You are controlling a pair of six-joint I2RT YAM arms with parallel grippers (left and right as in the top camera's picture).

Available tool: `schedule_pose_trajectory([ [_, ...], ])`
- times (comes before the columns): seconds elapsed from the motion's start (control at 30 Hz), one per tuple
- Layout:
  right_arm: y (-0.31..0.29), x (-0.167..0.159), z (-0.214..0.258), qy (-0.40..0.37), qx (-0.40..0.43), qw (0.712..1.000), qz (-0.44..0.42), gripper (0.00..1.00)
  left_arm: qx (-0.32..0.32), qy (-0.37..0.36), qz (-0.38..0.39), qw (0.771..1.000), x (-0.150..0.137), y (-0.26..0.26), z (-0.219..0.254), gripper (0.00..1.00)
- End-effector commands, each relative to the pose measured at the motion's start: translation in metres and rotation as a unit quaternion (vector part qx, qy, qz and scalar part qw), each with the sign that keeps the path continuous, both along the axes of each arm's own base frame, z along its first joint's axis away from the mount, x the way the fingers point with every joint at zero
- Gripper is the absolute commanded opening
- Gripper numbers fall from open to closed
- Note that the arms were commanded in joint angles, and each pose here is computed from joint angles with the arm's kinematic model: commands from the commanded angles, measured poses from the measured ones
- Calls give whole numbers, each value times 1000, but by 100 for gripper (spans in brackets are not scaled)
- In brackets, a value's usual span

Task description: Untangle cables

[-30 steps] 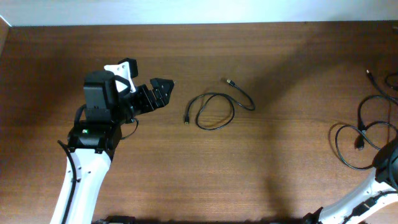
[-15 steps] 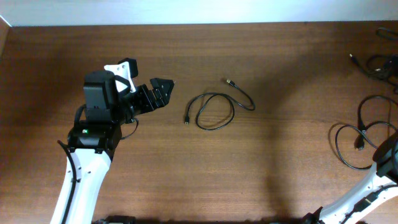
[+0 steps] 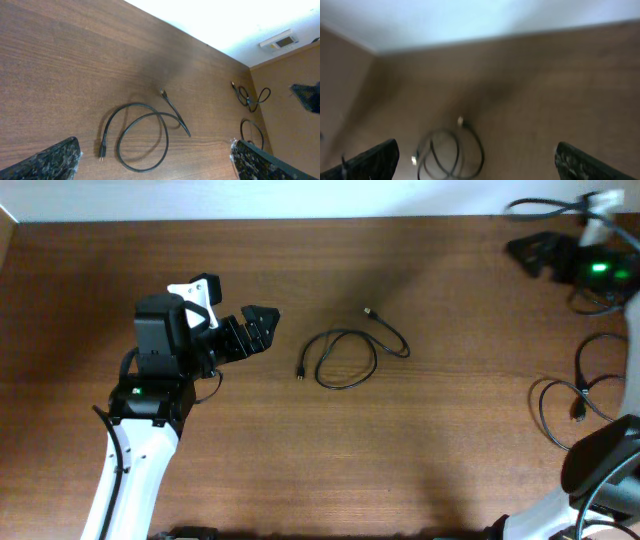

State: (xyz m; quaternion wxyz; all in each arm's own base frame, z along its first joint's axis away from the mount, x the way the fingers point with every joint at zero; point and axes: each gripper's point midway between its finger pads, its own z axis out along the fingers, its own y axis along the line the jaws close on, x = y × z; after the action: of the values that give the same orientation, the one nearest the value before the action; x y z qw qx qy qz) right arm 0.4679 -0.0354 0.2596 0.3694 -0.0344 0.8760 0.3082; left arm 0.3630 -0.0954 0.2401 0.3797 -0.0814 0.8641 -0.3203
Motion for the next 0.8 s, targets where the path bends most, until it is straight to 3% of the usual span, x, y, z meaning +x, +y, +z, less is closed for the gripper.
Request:
schedule_pose_trajectory([
  [0.0,59,-4,-36,16,-170,982,86,99,5,-8,2,1000,0,3,4,99],
  [0.1,133,-23,-56,18,-258,947,191,99,5,-8,2,1000,0,3,4,99],
  [0.23,196,-51,-81,11,-289,906,310,99,5,-8,2,1000,0,3,4,99],
  [0.3,208,-66,-103,41,-290,890,350,99,5,-8,2,1000,0,3,4,99],
  [0.57,223,-76,-198,147,-261,865,403,98,5,-8,2,1000,0,3,4,99],
  [0.67,246,-90,-214,152,-266,845,439,73,5,-8,2,1000,0,3,4,99],
  [0.77,248,-89,-215,146,-270,844,440,22,5,-8,2,1000,0,3,4,99],
])
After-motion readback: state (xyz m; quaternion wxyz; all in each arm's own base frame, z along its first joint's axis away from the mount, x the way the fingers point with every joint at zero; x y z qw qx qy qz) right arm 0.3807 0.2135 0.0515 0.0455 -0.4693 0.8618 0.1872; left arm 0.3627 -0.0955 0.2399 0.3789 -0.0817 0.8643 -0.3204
